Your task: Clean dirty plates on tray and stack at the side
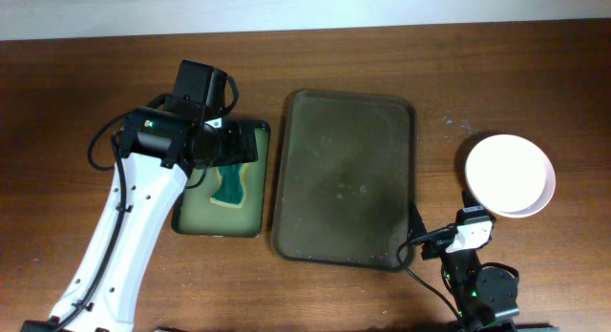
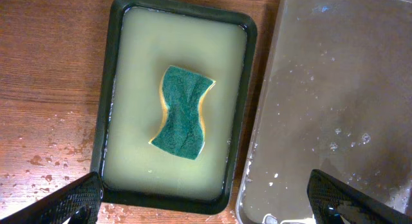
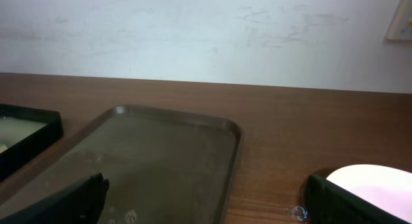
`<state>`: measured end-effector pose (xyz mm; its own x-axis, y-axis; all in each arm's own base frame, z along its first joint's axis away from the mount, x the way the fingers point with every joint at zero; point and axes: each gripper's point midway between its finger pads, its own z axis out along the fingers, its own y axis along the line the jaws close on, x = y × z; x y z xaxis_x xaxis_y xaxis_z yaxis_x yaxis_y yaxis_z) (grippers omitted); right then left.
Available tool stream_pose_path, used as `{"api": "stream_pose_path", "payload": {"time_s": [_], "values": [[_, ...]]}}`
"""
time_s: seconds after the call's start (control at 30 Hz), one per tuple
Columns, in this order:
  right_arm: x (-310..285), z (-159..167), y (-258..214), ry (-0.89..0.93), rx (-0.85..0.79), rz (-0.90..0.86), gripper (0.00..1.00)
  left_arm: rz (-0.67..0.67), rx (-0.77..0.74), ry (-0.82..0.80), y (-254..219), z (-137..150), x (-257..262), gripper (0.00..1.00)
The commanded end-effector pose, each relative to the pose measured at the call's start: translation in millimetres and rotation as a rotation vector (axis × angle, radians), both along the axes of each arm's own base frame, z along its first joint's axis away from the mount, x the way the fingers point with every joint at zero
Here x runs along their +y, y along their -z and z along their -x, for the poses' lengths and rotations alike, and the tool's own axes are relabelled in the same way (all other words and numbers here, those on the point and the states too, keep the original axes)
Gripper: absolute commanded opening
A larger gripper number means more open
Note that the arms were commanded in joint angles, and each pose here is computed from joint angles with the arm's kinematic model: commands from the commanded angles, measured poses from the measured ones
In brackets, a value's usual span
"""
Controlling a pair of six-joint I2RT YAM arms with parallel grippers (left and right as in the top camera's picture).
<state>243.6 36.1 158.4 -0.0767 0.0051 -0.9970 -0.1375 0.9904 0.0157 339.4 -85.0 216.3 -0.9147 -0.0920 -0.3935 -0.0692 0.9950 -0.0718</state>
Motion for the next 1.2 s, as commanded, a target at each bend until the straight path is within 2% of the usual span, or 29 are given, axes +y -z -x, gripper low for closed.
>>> {"api": "stream_pose_path", "payload": {"time_s": [0.0, 0.1, 0.2, 0.33, 0.4, 0.47, 0.57, 0.73, 0.83, 1.07, 1.17], "values": [[-2.6, -0.2, 2.8, 0.014, 0.002, 0.008, 0.98, 0.008, -0.018, 0.004, -6.4, -1.0, 0.6, 0.99], [-2.5, -0.2, 2.8, 0.013, 0.002, 0.008, 0.98, -0.001, 0.014, 0.006, -3.0, 6.4, 2.0, 0.99], [-2.5, -0.2, 2.8, 0.013, 0.002, 0.008, 0.98, -0.027, -0.018, -0.006, -8.0, 4.7, 7.2, 1.0], [-2.5, -0.2, 2.8, 0.013, 0.002, 0.008, 0.98, -0.027, -0.248, -0.026, -33.4, -12.5, 8.0, 0.99], [-2.6, -0.2, 2.7, 0.014, 0.002, 0.008, 0.98, -0.009, -0.382, 0.014, -41.0, -11.7, 5.1, 0.99], [-2.5, -0.2, 2.8, 0.013, 0.002, 0.008, 0.98, -0.027, -0.482, 0.07, -42.0, -4.0, 7.6, 0.99], [-2.5, -0.2, 2.8, 0.013, 0.002, 0.008, 0.98, -0.063, -0.646, 0.136, -35.4, 24.6, 19.2, 1.0], [-2.5, -0.2, 2.8, 0.013, 0.002, 0.008, 0.98, -0.015, -0.884, 0.021, -9.5, 77.4, 59.0, 0.99], [-2.5, -0.2, 2.8, 0.013, 0.002, 0.008, 0.98, 0.004, -0.974, -0.039, 2.2, 97.3, 72.6, 0.99], [-2.6, -0.2, 2.7, 0.014, 0.002, 0.008, 0.98, 0.04, -1.144, -0.036, 21.4, 100.2, 70.6, 0.99], [-2.6, -0.2, 2.8, 0.014, 0.002, 0.008, 0.98, 0.057, -1.13, -0.006, 48.2, 93.7, 63.9, 0.99]]}}
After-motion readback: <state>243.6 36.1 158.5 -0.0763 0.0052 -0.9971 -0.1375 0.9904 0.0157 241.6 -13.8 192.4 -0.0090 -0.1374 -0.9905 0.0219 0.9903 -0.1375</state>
